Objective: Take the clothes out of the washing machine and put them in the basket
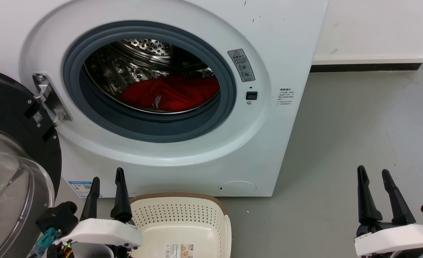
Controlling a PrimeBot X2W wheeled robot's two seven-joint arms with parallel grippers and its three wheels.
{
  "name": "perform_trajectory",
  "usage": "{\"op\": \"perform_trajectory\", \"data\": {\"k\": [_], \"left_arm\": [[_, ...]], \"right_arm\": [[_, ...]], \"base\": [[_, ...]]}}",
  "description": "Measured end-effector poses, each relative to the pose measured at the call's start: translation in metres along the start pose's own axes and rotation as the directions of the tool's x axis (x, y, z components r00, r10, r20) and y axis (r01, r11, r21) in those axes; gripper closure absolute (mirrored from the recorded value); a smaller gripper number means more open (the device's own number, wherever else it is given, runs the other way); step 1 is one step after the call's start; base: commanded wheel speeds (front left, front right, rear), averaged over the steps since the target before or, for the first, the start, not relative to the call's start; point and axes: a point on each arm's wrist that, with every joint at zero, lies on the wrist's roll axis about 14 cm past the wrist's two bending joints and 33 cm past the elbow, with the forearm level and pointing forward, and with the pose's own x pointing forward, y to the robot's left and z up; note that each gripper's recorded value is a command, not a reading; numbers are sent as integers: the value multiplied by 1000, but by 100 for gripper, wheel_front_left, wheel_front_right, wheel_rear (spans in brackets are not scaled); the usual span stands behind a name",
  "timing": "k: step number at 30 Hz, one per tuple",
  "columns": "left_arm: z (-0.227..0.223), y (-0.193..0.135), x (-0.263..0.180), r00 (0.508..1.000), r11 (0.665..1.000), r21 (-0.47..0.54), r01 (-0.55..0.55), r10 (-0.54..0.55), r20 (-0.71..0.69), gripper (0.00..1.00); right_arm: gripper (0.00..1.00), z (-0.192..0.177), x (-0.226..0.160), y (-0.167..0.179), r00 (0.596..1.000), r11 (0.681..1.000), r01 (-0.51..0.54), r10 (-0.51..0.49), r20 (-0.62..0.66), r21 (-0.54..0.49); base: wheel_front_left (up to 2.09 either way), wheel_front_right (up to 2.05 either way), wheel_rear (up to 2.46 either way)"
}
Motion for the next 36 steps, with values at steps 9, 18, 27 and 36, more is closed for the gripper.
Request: {"op": "perform_trajectory", "data": {"k": [9, 18, 27, 36], "left_arm": [[4, -2, -2, 999, 996, 81, 23, -26, 31, 0], [4, -3, -5, 998, 986, 166, 30, -38, 47, 0], [9, -8, -7, 995, 969, 241, 47, -67, 77, 0], [9, -10, -9, 992, 948, 313, 58, -89, 85, 0]], "right_arm": [[0, 3, -1, 5, 1000, 995, -23, 24, 14, -101], [0, 7, -4, 9, 999, 980, -40, 46, 28, -194], [0, 9, -7, 12, 997, 960, -53, 66, 38, -275], [0, 12, -8, 16, 995, 937, -66, 87, 47, -344]], "base": [[0, 0, 0], [0, 0, 0], [0, 0, 0], [0, 0, 0]]}}
